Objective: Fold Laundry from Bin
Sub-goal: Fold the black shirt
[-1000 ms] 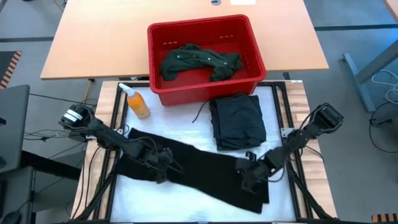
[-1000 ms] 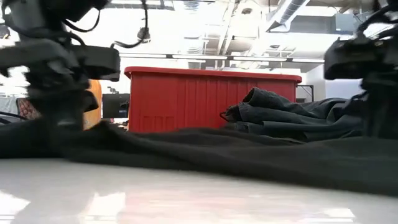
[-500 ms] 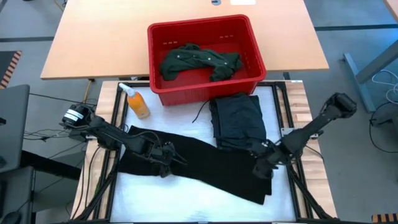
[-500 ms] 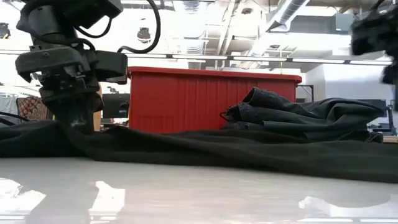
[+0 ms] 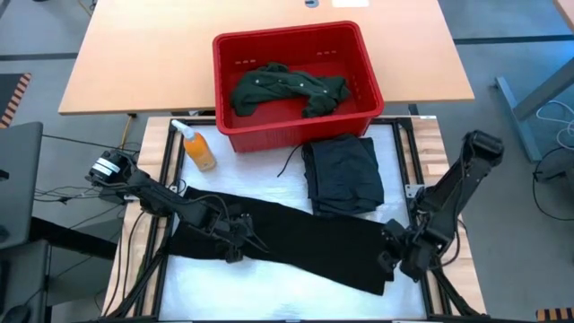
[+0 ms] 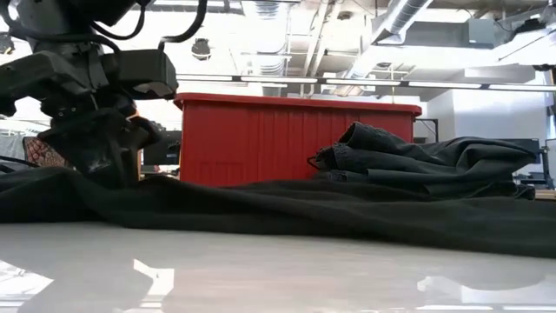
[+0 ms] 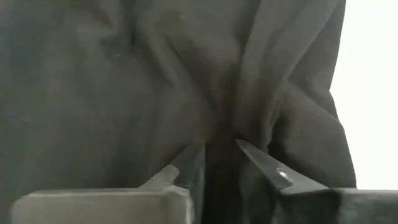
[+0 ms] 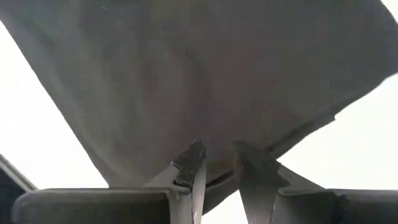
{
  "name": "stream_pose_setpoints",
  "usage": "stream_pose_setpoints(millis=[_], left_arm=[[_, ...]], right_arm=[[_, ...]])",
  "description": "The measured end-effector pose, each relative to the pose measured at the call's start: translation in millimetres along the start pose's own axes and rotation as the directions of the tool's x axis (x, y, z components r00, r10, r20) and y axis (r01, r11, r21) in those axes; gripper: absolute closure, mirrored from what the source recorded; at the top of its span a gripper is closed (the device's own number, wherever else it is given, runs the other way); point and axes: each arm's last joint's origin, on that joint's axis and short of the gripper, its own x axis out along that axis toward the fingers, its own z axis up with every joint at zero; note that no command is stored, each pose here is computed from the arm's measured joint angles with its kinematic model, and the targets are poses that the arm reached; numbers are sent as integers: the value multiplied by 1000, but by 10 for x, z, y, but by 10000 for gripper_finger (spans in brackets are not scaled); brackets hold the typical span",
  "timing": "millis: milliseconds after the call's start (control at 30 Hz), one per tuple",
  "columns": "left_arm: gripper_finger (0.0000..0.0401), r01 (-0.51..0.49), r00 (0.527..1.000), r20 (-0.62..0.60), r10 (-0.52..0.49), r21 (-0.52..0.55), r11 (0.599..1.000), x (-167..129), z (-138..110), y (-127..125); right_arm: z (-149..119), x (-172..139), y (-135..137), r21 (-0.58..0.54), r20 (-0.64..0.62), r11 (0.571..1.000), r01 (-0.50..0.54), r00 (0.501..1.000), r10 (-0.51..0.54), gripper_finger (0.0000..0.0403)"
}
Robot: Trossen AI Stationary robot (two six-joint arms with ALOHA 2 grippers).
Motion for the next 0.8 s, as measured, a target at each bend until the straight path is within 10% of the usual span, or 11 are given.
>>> stream_pose_setpoints(millis=[467,800], left_arm=[[215,25,1000,-9,-25,-3,1000,-22,56,112],[214,23,999,-48,-24,-21,1000,-101,149,142]], right_arm=[[-119,142,-60,167,-65,973,162,986,-153,140],[-227,446,-59,182,-62,973,142,989,-133,150]])
